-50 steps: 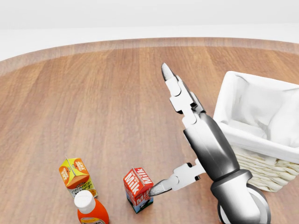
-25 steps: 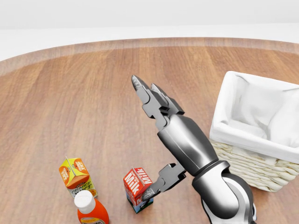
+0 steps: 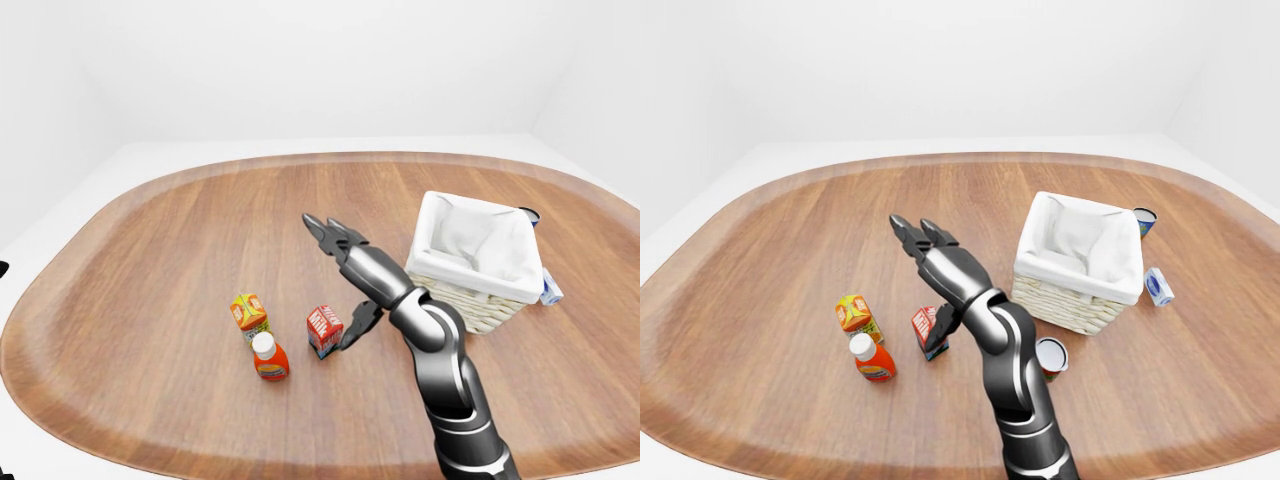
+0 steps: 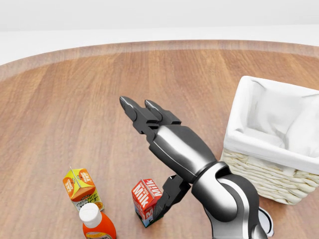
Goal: Pick the milk and place it in the basket.
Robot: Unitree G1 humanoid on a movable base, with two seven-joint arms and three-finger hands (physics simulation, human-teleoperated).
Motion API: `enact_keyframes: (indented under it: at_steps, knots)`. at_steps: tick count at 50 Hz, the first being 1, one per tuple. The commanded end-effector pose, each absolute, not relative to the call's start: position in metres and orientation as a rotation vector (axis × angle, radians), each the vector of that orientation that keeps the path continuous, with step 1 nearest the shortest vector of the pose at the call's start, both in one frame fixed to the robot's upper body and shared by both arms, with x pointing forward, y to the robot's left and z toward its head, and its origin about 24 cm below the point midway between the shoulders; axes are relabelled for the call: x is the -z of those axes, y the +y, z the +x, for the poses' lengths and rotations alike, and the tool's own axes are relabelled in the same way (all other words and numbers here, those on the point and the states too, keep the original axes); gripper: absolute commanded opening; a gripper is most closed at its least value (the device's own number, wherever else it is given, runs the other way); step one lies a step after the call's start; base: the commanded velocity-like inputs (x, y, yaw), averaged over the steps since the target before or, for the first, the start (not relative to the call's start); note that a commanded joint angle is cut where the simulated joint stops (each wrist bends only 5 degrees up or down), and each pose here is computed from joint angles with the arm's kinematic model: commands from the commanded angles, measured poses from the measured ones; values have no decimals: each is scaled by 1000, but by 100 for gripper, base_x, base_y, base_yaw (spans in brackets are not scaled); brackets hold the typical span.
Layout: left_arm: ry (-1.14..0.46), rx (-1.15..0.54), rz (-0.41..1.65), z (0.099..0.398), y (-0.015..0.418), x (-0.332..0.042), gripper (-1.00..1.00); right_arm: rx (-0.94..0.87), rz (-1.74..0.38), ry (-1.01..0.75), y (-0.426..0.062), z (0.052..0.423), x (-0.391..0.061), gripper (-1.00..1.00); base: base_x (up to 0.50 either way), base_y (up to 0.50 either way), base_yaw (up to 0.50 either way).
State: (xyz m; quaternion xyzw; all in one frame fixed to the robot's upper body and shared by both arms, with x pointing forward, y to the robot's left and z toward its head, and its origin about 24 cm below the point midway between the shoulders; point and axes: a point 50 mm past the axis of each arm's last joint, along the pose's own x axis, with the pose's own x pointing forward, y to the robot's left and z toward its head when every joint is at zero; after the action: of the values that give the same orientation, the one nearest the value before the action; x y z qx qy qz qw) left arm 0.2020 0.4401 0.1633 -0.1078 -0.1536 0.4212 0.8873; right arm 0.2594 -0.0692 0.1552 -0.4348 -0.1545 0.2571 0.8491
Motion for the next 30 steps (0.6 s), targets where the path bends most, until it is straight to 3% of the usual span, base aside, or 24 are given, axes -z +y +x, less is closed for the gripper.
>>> enact_keyframes:
  at_steps: [1,30]
  knots:
    - [-319,-876,-223,202,440,-163,100,-576,-1001,-292,-62,264,-156,100,0,0,0]
    - [-319,-876,-222,202,440,-163,100,-647,-1035,-109,-59,283,-119,100,0,0,0]
